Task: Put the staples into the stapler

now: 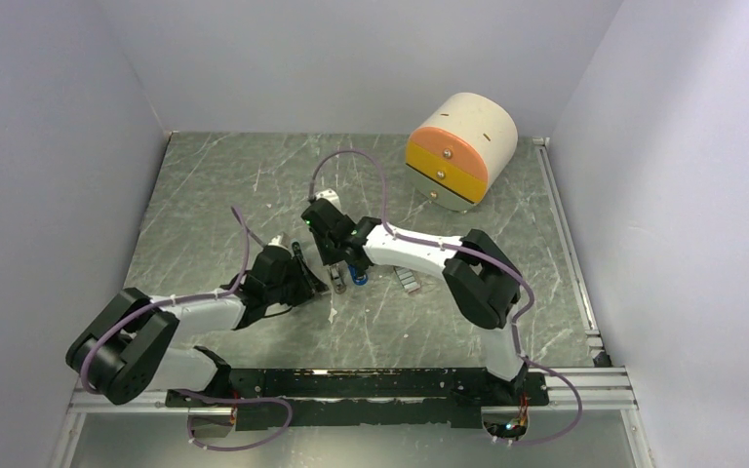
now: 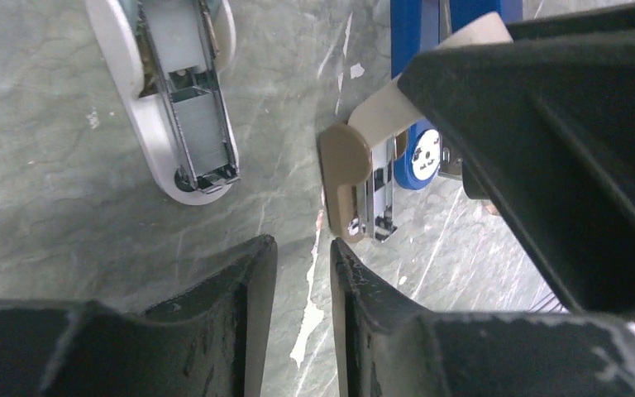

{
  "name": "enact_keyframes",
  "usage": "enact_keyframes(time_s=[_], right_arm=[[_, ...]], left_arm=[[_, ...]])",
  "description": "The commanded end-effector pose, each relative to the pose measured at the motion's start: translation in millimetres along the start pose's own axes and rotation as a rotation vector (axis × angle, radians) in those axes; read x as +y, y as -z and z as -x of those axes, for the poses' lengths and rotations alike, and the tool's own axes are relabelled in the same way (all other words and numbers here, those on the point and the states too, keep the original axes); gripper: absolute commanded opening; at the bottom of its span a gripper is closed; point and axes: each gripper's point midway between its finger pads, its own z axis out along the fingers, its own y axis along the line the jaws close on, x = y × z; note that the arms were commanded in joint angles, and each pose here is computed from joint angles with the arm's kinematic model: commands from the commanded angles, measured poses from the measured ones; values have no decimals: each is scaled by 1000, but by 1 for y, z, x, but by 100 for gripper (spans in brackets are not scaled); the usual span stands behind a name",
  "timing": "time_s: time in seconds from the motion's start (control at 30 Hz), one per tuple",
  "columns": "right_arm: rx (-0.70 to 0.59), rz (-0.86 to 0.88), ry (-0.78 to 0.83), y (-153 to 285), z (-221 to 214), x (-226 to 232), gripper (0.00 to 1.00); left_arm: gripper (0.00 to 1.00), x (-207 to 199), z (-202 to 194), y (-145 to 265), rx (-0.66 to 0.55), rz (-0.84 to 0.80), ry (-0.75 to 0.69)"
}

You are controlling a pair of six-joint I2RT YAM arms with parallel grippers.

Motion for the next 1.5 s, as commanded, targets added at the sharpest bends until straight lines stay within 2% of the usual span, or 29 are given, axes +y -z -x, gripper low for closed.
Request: enact_keyframes(time_s=[0.0,0.27,0.5,0.93,1.17,1.47], right_arm=[[-22,15,-71,17,2,6,20],[-23,18,-92,20,-2,7,19],[-16,25,-99,21,-6,8,18],[4,47,-90,27,-19,14,18],[39,41,-74,31,-39,12,16],[77,30,-58,39,-61,14,14]], left_arm=[[34,-24,3,-4,16,-108,-29],[32,-23,-10,-9,73,-135,-37],[22,-7,-17,-14,93,-64,-29],[15,17,-24,-19,109,54,-26],[5,28,-21,-17,89,108,-31],[5,32,-23,-19,92,124,-31]])
